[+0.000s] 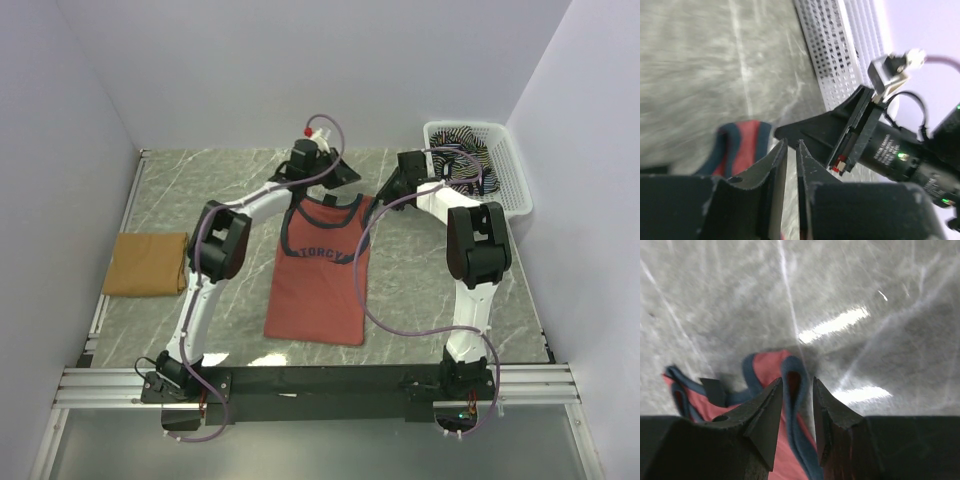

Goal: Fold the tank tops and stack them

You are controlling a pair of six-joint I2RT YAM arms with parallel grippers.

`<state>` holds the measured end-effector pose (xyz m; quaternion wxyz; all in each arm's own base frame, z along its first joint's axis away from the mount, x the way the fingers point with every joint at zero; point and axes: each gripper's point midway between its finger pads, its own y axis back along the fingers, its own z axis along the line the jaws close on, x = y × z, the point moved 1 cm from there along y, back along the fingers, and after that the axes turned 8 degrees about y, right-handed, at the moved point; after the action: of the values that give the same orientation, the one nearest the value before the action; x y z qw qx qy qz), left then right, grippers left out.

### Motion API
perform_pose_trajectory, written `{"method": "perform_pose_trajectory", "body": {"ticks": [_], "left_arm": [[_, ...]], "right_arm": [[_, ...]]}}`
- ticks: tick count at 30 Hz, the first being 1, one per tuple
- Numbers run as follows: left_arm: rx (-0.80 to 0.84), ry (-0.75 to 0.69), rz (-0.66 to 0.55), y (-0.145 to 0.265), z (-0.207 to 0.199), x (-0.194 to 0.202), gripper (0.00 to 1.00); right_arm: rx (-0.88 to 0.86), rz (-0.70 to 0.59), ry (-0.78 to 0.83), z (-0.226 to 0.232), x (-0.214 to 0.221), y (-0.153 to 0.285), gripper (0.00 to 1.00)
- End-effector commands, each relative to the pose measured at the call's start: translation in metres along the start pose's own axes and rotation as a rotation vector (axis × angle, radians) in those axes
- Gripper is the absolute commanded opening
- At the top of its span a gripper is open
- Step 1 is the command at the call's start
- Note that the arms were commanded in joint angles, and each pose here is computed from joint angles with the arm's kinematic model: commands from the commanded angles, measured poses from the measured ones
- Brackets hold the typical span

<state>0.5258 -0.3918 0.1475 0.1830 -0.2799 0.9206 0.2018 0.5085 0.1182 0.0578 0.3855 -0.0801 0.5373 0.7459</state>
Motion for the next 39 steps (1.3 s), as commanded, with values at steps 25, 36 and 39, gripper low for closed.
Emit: {"method": "perform_pose_trajectory", "body": {"ticks": [25, 36, 39], "left_arm": [[-0.119, 0.064, 0.087, -0.056, 0.082, 0.060, 0.11], [-0.122, 0.045, 0.090, -0.055, 0.079, 0.062, 0.11], [-0.124, 0.044, 0.080, -0.053, 0.076, 0.058, 0.10]], "right_arm": [[-0.117, -0.104, -0.030, 0.045, -0.044, 0.003, 0.00], [-0.090, -0.077, 0.043, 0.073, -0.031, -0.006, 0.00], [-0.078, -0.060, 0.053, 0.073, -0.023, -0.012, 0.00]]}}
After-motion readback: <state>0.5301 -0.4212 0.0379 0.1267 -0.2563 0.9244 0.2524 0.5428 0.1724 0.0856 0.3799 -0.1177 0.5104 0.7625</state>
